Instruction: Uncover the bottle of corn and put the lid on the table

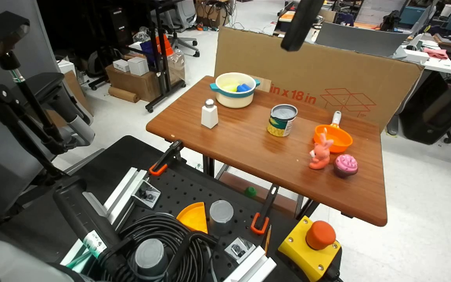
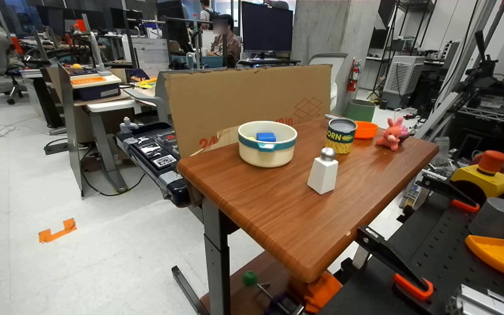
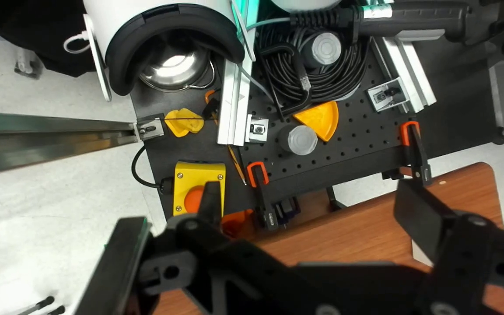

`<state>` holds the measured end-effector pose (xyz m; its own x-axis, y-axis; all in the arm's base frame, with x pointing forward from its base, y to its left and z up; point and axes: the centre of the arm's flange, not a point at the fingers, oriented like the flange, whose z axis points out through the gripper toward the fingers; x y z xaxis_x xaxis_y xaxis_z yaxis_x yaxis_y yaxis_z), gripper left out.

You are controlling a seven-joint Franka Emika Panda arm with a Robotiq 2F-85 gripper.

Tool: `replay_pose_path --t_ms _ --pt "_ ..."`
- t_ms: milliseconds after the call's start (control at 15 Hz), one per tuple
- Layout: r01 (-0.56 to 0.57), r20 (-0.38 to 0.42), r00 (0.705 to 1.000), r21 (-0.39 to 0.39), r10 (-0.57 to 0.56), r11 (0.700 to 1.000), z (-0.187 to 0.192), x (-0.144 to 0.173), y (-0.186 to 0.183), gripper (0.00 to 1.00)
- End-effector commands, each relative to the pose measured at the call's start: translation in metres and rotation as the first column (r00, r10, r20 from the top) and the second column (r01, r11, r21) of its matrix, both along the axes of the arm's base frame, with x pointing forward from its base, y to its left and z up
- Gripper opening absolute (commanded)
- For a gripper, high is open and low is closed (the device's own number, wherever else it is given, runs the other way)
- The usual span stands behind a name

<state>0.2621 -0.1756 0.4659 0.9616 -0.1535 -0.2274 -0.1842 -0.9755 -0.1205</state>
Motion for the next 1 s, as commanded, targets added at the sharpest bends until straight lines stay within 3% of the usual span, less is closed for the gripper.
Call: replay_pose_path --t_ms 0,600,933 --pt "0.000 -0.001 1.000 0.000 0.000 1.000 0.000 0.000 0.000 1.00" --pt "-0.003 0.006 1.000 -0.019 0.003 1.000 -0.002 0.003 0.005 1.00" --pt "-0.084 0.051 0.995 -0.061 0.088 0.995 -0.003 0.011 0.024 1.00"
